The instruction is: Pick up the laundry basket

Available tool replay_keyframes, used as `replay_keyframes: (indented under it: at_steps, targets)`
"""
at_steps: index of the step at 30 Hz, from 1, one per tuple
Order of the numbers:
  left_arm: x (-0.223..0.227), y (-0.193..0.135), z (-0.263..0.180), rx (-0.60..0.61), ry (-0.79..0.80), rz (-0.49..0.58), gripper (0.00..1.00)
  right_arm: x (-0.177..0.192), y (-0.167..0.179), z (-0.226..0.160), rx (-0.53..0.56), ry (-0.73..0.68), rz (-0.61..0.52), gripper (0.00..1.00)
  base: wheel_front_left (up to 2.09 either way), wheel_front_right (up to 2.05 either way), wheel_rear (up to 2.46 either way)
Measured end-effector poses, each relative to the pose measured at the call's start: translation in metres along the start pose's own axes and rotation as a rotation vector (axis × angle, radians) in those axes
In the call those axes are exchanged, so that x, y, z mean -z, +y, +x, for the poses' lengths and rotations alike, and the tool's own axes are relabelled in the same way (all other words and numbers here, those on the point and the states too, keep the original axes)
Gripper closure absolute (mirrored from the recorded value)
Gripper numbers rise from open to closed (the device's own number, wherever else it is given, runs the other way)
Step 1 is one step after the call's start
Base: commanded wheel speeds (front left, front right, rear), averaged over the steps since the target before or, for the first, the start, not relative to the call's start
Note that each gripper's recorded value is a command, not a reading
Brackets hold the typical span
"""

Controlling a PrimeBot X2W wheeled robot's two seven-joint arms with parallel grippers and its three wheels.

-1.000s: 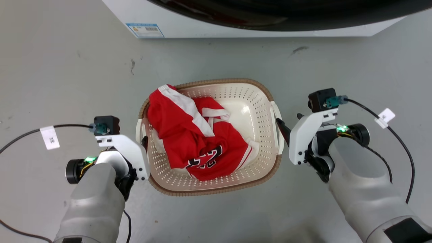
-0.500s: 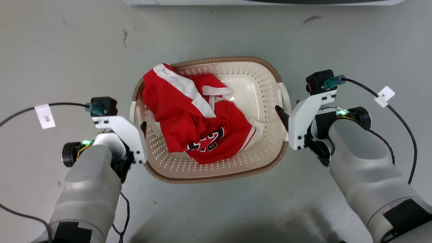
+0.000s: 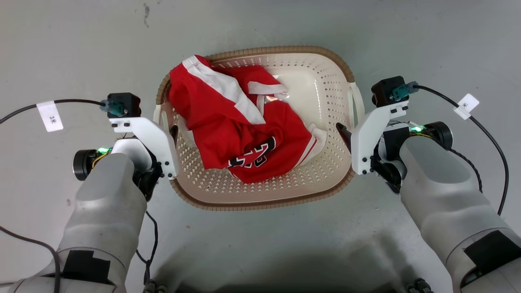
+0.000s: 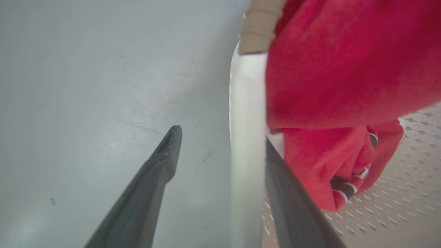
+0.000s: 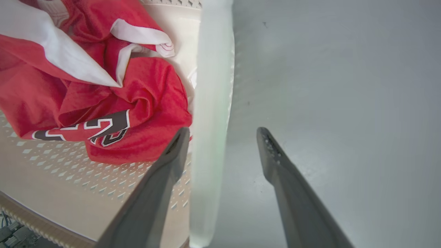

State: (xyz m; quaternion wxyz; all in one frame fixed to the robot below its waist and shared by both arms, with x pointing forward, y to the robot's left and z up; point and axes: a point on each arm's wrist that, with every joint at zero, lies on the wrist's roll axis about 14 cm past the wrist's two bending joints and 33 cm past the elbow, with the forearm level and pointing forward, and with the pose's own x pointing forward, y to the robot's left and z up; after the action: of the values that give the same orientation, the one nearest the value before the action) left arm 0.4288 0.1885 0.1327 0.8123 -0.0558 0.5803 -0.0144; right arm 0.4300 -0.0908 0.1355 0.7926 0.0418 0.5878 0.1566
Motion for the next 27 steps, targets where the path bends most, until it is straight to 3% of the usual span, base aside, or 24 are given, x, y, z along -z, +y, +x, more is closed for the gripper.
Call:
replay_keyframes:
  at_steps: [1, 2, 3, 4, 27]
  targets:
    - [0.001, 0.0, 0.001, 0.0, 0.004, 0.001, 0.0, 0.002, 0.0, 0.002, -0.001, 0.005, 0.002, 0.0, 0.0, 0.0, 0.0]
    - [0.002, 0.001, 0.002, -0.001, 0.008, -0.001, 0.0, 0.003, 0.0, 0.003, -0.003, 0.012, 0.008, 0.6, 0.0, 0.0, 0.0]
    - [0.005, 0.0, 0.003, 0.001, 0.019, -0.01, 0.63, 0.004, 0.0, 0.005, -0.003, 0.017, 0.009, 0.89, 0.0, 0.0, 0.0]
    - [0.007, -0.001, 0.004, 0.004, 0.032, -0.016, 1.0, 0.004, 0.001, 0.006, -0.005, 0.02, 0.009, 1.0, 0.0, 0.0, 0.0]
    - [0.001, -0.013, -0.02, 0.035, 0.088, -0.026, 1.0, 0.002, 0.019, -0.015, -0.039, 0.064, 0.016, 1.0, 0.0, 0.0, 0.0]
